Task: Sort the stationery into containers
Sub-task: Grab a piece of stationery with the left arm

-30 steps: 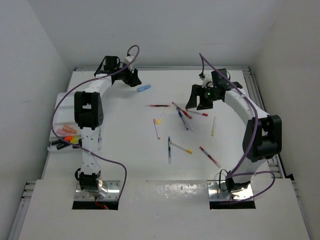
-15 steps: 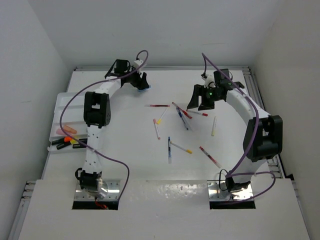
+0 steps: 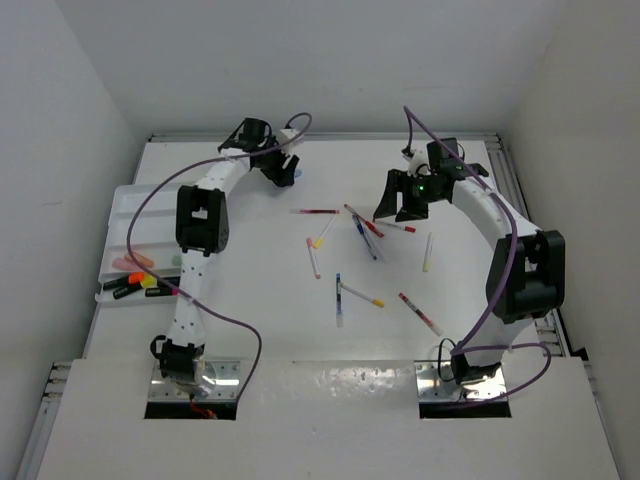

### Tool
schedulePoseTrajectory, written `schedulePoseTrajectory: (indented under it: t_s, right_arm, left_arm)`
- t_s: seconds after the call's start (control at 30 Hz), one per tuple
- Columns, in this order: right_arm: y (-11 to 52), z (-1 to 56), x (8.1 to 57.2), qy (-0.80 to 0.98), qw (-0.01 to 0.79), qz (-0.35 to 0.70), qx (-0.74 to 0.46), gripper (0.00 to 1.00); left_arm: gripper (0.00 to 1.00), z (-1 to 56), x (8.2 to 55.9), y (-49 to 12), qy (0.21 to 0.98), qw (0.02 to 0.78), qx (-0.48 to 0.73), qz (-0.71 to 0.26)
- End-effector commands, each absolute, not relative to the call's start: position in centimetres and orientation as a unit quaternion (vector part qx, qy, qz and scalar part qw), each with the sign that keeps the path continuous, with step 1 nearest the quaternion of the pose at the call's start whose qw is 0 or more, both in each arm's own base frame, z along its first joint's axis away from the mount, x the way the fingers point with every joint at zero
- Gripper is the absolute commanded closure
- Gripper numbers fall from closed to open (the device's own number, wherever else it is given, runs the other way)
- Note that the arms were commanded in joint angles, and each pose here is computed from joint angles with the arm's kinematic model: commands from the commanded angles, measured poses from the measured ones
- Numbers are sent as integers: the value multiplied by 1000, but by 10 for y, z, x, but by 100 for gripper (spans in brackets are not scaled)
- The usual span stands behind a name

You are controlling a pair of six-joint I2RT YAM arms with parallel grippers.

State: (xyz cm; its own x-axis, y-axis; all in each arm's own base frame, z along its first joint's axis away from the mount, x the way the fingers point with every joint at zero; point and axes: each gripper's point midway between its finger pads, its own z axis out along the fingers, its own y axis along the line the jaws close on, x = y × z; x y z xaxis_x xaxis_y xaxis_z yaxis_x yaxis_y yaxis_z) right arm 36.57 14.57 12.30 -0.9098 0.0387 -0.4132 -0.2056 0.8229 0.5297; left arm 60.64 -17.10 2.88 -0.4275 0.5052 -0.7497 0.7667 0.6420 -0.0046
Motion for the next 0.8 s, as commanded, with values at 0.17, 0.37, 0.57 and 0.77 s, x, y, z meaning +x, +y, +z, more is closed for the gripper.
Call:
schedulePoseTrajectory:
  t_s: [0.17,0.37,0.57,0.77]
  right_arm:
    - [149,142,374,923,224,310,-42,32]
    - [148,148,370,922,229,308,-49,33]
    - [147,154,361,920,237,305,-67,34]
    - [147,146,337,922,214,313,-85,34]
  left_arm:
    - [48,10,550,-214,821,289,462,-173]
    - [84,4,537,-214,835,260,456,-163]
    - [95,93,515,-187,805,322,451,-211]
    - [97,193,444,-120,744,323,545,-213]
